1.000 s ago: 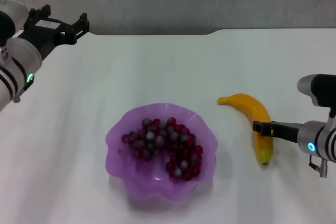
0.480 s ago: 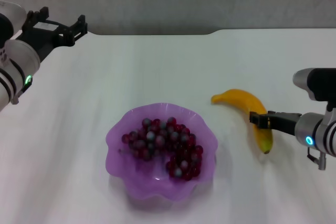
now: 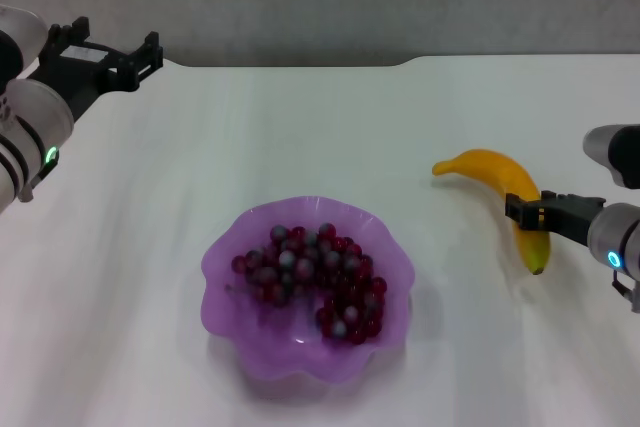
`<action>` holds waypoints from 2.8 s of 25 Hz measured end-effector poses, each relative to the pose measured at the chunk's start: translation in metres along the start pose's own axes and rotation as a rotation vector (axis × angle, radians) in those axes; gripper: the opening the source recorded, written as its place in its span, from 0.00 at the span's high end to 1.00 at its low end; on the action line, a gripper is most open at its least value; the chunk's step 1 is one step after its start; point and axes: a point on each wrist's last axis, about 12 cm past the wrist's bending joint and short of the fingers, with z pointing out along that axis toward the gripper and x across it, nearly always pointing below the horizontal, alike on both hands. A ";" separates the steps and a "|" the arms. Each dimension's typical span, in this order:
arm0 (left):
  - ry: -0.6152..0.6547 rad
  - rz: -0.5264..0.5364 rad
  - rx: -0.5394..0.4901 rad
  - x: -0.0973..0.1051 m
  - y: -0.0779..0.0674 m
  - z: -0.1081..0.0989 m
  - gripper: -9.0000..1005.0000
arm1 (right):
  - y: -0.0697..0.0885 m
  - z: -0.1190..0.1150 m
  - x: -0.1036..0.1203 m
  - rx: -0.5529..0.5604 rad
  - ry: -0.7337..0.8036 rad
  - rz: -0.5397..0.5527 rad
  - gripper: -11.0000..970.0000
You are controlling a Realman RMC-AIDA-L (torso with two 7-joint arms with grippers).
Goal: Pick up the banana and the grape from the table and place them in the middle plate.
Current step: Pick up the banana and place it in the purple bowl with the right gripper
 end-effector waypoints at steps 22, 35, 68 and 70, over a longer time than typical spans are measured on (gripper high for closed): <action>0.005 0.000 -0.002 0.002 0.001 0.000 0.12 | 0.059 -0.041 -0.048 -0.161 -0.190 -0.183 0.49; 0.001 0.001 0.001 0.000 0.000 0.001 0.12 | 0.130 -0.056 -0.030 -0.364 -0.188 -0.318 0.49; 0.001 0.003 -0.001 0.000 0.001 0.001 0.12 | 0.141 -0.051 0.001 -0.404 -0.075 -0.366 0.40; 0.001 0.003 -0.001 0.000 0.001 0.001 0.12 | 0.139 -0.050 0.001 -0.397 -0.074 -0.364 0.39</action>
